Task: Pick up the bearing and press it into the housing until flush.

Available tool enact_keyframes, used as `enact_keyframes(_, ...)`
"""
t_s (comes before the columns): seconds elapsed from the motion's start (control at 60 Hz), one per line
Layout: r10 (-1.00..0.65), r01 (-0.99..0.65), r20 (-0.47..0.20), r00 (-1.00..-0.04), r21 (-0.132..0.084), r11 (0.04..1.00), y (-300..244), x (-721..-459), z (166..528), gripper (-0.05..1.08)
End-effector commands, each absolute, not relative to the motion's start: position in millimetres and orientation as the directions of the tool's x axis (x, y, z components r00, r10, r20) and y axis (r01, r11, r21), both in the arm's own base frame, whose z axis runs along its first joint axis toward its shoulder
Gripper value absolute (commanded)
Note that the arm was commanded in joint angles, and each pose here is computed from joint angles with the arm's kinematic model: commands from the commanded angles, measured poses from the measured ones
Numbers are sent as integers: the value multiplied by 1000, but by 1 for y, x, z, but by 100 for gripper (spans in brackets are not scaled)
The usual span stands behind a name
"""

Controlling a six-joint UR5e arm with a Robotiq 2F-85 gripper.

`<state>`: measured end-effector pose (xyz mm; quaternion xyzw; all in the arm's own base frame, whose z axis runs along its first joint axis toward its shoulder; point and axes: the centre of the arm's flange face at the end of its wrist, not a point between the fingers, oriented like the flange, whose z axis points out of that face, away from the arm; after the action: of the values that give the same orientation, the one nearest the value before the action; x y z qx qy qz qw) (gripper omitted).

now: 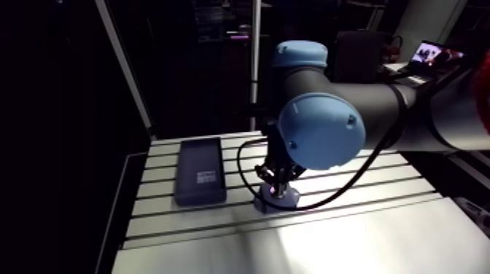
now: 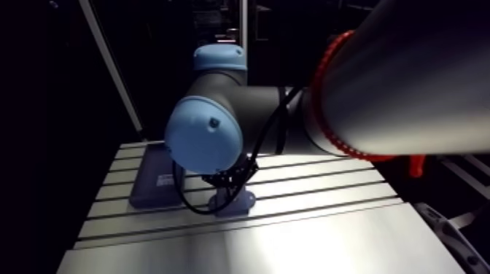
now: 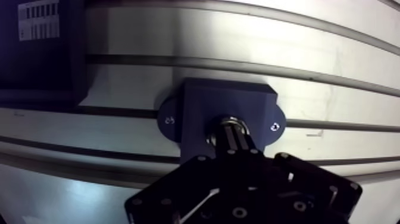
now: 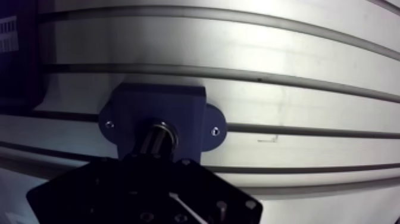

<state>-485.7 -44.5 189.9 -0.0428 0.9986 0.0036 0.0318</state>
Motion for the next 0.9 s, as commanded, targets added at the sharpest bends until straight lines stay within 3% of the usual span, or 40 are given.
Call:
enact_keyframes(0.017, -87, -87, -68, -994, 1, 996, -45, -485, 189, 108)
enact_keyframes(0.9, -90, -90, -69, -994, 4, 996, -45, -484, 188, 108)
